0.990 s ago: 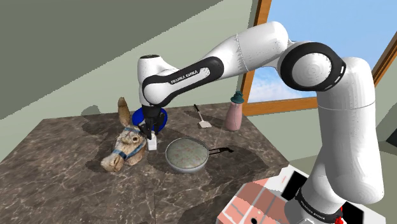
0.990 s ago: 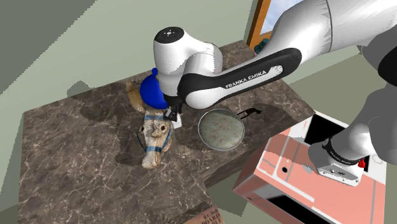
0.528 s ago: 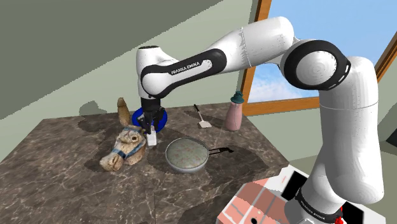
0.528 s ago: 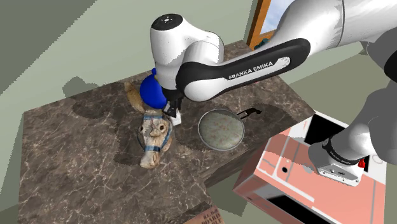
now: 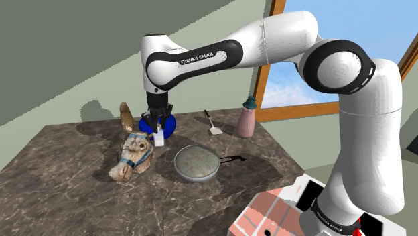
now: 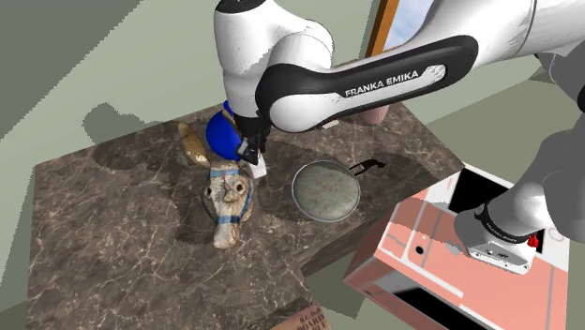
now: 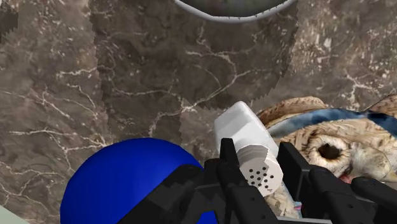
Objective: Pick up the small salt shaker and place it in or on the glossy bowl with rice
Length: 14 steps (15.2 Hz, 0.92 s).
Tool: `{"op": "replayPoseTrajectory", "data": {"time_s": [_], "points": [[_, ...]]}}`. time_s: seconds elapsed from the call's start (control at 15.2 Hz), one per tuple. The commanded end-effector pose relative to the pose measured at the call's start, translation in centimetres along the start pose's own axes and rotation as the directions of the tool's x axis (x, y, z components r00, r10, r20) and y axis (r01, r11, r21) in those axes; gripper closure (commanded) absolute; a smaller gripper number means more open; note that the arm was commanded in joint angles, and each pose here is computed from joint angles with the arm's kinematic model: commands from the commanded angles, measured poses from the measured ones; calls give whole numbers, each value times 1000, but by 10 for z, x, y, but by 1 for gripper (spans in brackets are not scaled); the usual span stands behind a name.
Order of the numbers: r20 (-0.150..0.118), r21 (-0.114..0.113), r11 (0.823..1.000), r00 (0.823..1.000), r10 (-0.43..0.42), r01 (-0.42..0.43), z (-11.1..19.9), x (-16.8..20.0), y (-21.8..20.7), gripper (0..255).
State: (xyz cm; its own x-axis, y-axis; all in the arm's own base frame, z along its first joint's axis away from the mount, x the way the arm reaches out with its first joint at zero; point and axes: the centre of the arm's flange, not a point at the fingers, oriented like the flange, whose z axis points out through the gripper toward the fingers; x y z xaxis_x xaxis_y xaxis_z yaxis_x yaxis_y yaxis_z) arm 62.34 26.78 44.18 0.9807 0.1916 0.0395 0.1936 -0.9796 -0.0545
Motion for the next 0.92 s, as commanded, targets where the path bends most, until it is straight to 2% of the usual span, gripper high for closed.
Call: {"op": "replayPoseTrajectory", "data": {"time_s": [0.0,0.86], "points": [[0,0,1000,1000,0,0,-10,0,0,255],[0,0,1000,1000,0,0,-79,3,-4,255]]}}
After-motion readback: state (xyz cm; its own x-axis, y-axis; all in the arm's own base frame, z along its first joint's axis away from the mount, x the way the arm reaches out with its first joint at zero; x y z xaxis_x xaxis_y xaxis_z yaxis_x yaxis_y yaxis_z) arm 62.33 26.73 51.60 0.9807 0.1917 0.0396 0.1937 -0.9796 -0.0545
